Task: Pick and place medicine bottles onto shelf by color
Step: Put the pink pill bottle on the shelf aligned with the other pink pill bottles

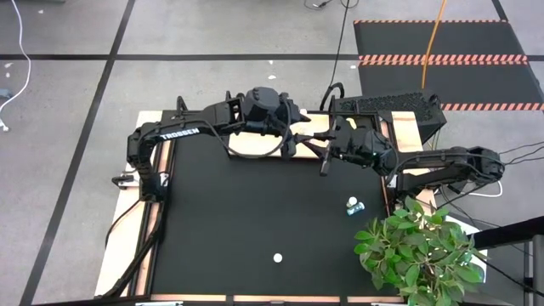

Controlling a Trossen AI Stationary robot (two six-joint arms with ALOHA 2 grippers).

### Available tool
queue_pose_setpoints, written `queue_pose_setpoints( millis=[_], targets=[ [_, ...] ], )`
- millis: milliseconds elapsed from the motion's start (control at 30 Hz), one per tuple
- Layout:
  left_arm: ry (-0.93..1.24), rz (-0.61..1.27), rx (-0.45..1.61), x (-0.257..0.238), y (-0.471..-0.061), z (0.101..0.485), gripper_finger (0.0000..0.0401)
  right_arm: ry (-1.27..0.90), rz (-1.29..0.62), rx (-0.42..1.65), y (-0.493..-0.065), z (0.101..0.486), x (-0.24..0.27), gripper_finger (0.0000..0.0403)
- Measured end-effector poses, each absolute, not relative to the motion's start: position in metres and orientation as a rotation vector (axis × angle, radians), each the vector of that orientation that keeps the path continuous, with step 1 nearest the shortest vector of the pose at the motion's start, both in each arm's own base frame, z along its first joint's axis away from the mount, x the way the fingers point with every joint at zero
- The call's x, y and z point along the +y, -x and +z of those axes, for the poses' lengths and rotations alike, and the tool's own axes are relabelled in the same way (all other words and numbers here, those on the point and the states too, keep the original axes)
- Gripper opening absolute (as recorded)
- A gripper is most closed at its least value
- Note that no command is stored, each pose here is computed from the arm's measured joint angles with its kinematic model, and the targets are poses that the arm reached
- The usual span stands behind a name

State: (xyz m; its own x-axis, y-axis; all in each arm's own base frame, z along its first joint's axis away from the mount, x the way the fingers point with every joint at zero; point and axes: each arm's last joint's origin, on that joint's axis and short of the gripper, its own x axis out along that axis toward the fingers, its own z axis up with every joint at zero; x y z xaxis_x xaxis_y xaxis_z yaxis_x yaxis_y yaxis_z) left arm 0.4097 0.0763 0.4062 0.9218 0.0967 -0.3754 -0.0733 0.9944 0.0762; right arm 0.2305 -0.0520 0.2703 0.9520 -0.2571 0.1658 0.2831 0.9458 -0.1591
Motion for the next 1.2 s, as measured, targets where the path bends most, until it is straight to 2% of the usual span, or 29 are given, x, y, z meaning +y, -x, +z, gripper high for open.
queue_pose_setpoints(
  millis=[167,567,900,1200],
  targets=[
    [-0.089,0.066,0.389,0.0754,-0.4138,0.4021,0.0252,0.158,-0.297,-0.178,-0.229,0.2738,-0.0556,0.0096],
    [-0.076,0.102,0.328,0.0822,-0.413,0.4094,0.0175,0.142,-0.318,-0.206,-0.2271,0.2765,-0.061,0.0096],
    [-0.072,0.102,0.34,0.0823,-0.4125,0.4084,0.0166,0.145,-0.318,-0.193,-0.2273,0.2753,-0.061,0.0096],
    [-0.065,0.099,0.34,0.0823,-0.4125,0.4083,0.0114,0.145,-0.318,-0.193,-0.2273,0.2754,-0.061,0.0096]
  ],
)
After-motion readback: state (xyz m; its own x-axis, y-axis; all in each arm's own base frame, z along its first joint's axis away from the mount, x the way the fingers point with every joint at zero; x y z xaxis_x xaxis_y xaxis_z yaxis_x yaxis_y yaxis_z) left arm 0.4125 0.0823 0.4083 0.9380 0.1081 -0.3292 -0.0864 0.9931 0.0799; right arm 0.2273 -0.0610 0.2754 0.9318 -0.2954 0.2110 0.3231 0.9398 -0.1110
